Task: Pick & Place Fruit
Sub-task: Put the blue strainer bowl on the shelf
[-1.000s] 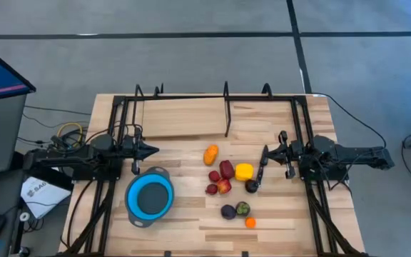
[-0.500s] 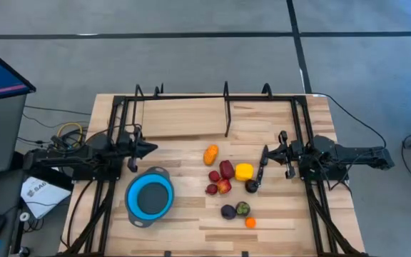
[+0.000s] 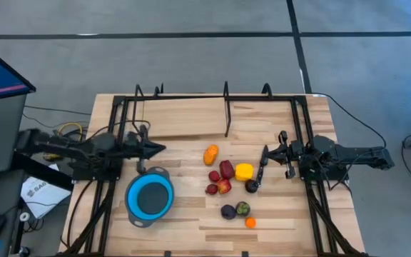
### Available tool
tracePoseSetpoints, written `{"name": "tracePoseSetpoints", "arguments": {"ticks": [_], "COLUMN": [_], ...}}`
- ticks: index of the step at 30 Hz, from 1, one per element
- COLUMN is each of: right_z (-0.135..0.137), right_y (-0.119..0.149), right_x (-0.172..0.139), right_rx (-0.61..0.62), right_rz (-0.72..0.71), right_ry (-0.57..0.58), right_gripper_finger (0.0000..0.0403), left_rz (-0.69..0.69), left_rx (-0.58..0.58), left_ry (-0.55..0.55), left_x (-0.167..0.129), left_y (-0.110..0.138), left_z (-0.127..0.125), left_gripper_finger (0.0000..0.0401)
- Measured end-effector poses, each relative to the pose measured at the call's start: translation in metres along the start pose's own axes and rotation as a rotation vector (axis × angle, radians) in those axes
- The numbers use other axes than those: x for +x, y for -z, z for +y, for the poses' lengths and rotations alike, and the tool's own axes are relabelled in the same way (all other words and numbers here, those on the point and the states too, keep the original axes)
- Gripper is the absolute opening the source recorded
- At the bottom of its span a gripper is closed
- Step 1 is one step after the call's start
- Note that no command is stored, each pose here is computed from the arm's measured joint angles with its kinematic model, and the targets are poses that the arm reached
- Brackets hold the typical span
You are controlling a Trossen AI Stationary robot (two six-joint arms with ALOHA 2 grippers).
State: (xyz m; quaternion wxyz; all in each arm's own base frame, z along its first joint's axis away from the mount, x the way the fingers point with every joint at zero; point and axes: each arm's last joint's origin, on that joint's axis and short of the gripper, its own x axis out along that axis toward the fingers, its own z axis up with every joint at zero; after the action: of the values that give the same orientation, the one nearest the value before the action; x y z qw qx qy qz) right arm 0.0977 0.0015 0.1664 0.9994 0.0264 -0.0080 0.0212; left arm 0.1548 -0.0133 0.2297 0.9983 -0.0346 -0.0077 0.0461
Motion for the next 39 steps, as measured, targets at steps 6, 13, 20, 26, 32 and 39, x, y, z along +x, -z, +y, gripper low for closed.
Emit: {"name": "tracePoseSetpoints", "arguments": {"ticks": [6,13,20,26,32,39], "right_z": [0.0,0.0,0.0,0.0,0.0,0.0], "right_y": [0.0,0.0,0.0,0.0,0.0,0.0], "right_x": [0.0,0.0,0.0,0.0,0.0,0.0], "right_rx": [0.0,0.0,0.0,0.0,0.0,0.0], "right_rz": [0.0,0.0,0.0,0.0,0.0,0.0], "right_ry": [0.001,0.001,0.0,0.0,0.0,0.001], "right_gripper_finger": [0.0001,0.0001,0.0001,0.0001,0.0001,0.0001], "left_rz": [0.412,0.74,1.149,1.28,1.315,1.26], "left_rx": [0.132,0.078,-0.257,-0.437,-0.54,-0.65], "left_ry": [-0.015,-0.03,-0.232,-0.499,-0.677,-0.62], "left_x": [0.035,0.035,-0.001,-0.017,-0.025,-0.018], "left_y": [-0.008,-0.03,-0.022,-0.001,0.026,0.045], "left_z": [-0.036,-0.069,-0.066,-0.056,-0.046,-0.047], "left_gripper_finger": [0.001,0.007,0.0185,0.0259,0.0276,0.0216]}}
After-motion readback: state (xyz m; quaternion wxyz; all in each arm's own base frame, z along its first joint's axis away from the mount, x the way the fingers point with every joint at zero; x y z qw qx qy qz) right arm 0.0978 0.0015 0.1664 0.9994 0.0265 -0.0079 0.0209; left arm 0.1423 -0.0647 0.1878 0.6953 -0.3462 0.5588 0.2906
